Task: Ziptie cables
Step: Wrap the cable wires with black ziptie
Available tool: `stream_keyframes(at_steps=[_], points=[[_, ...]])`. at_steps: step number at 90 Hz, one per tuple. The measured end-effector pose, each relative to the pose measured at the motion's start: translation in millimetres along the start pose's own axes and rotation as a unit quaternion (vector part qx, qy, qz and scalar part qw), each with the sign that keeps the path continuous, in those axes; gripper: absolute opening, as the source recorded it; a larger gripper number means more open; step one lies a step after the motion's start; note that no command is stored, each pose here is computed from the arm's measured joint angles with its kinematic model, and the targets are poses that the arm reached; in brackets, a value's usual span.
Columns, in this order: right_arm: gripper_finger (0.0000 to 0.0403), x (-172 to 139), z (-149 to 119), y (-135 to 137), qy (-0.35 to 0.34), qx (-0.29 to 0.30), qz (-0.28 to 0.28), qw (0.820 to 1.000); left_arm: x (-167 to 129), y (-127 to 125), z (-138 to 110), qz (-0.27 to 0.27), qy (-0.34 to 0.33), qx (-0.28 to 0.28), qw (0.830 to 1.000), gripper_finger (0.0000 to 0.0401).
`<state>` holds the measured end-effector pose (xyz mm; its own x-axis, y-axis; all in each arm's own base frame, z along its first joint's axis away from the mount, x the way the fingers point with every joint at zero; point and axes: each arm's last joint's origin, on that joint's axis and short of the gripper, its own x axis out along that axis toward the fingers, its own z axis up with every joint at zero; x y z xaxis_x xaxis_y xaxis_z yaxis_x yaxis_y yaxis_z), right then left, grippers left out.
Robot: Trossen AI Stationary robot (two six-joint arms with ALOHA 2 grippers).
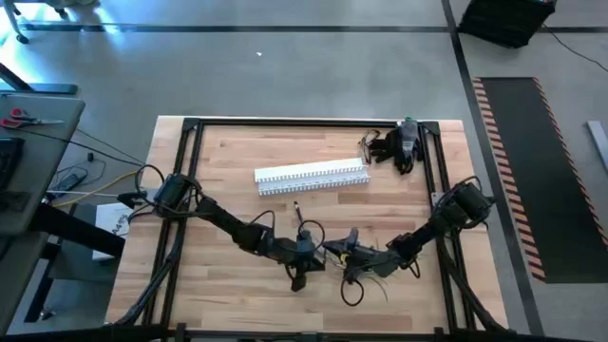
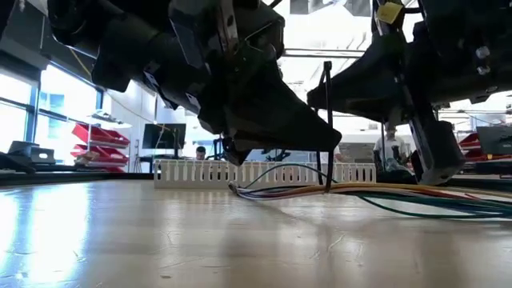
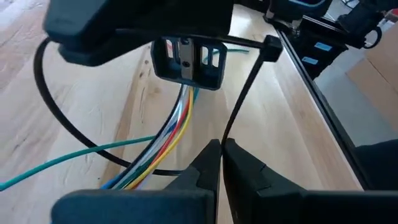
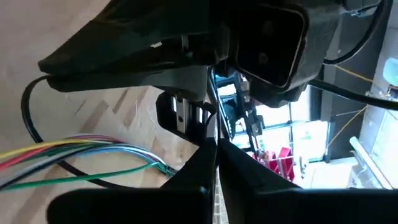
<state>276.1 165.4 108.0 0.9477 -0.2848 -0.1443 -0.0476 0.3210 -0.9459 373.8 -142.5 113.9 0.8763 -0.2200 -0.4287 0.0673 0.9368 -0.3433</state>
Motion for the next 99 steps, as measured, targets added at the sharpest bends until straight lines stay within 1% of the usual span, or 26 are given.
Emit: stream_keyframes(at_steps=[19,65,99], points=[[0.0000,0.0,-0.7,-0.2,0.009,-0.018,-0.004,1.000,0.3,2.4,0.6,0.004,0.001,-0.025,1.000,0.0000],[0.0000,-3.6,3.0,1.6,-0.010,-0.022,0.004,1.000,0.4,7.9,-0.8,0.038,0.004,-0.047,0.998,0.0000],[0.0000,-0.9,1.3,0.8,-0.014,-0.021,0.007,1.000,0.4,6.2,1.9,0.028,-0.010,-0.051,0.998,0.0000]])
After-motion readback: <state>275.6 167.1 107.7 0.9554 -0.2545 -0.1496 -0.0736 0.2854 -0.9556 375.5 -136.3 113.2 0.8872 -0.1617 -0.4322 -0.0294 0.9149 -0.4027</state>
